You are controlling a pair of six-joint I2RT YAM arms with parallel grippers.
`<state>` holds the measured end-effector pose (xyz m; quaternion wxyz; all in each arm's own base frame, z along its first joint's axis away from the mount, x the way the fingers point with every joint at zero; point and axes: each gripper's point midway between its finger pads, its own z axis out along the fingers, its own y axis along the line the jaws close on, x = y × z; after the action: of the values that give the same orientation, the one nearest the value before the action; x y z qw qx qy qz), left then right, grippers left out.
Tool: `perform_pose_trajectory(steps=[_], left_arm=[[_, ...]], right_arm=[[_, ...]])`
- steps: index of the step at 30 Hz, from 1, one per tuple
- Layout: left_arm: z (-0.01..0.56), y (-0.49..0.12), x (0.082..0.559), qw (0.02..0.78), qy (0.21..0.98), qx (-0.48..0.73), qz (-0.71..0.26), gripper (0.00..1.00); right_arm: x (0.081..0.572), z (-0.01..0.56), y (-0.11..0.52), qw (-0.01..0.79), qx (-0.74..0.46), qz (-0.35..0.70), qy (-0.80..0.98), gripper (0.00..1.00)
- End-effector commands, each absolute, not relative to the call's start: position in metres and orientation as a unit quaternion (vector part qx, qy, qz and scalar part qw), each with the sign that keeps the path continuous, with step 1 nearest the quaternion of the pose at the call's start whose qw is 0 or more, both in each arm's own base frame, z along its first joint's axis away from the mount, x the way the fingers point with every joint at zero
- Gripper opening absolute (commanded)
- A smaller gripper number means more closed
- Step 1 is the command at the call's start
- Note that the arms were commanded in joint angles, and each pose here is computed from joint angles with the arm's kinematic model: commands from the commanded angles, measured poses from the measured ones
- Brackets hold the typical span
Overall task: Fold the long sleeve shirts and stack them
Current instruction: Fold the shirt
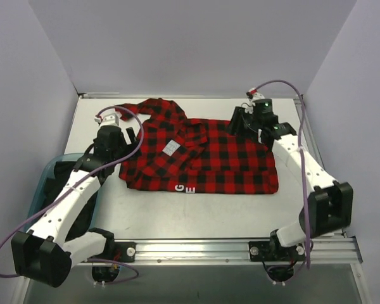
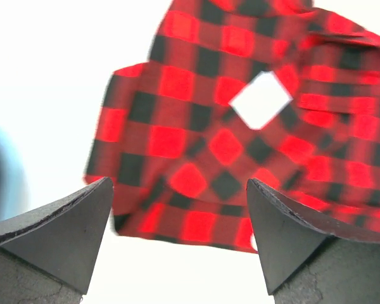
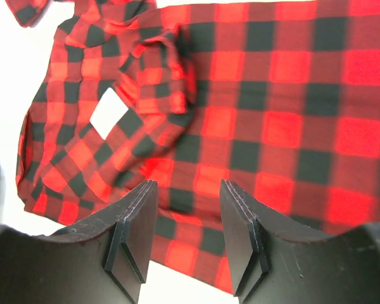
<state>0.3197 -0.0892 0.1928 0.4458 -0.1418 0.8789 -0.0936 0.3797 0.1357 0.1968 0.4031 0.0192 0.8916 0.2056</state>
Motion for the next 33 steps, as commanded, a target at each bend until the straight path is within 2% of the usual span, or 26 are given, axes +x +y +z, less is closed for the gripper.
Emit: perform_pose_trajectory(steps=[1,9,14,20,23,26,27,28,33], left_arm=[[0.175,-0.059,0.31,0.426,0.899,-0.104,-0.009,0.95],[0.159,-0.041,0.312,0.437,0.891,-0.125,0.01,0.95],[0.158,-0.041,0.313,0.434,0.891,-0.13,0.002,0.95],[0.159,-0.039,0.312,0.435,0.891,-0.132,0.0,0.96],[0.159,-0.039,0.313,0.435,0.891,-0.133,-0.003,0.96],[0.158,-0.039,0.313,0.434,0.891,-0.136,-0.004,0.95],[0.158,-0.038,0.313,0.433,0.891,-0.136,-0.004,0.95],[0.158,-0.038,0.313,0.433,0.891,-0.137,-0.004,0.95],[0.157,-0.039,0.313,0.431,0.892,-0.137,-0.009,0.96]], right_arm=[[0.393,0.175,0.153,0.361,0.032,0.18,0.915,0.44],[0.447,0.128,0.213,0.318,0.04,0.192,0.927,0.42],[0.464,0.09,0.228,0.286,0.044,0.191,0.938,0.4],[0.473,0.076,0.245,0.275,0.032,0.207,0.938,0.36],[0.477,0.074,0.255,0.272,0.021,0.219,0.937,0.29],[0.477,0.078,0.262,0.271,0.011,0.232,0.934,0.12],[0.479,0.084,0.264,0.275,0.007,0.235,0.932,0.03],[0.481,0.09,0.266,0.279,0.003,0.238,0.93,0.0],[0.483,0.162,0.282,0.318,-0.029,0.279,0.906,0.0]])
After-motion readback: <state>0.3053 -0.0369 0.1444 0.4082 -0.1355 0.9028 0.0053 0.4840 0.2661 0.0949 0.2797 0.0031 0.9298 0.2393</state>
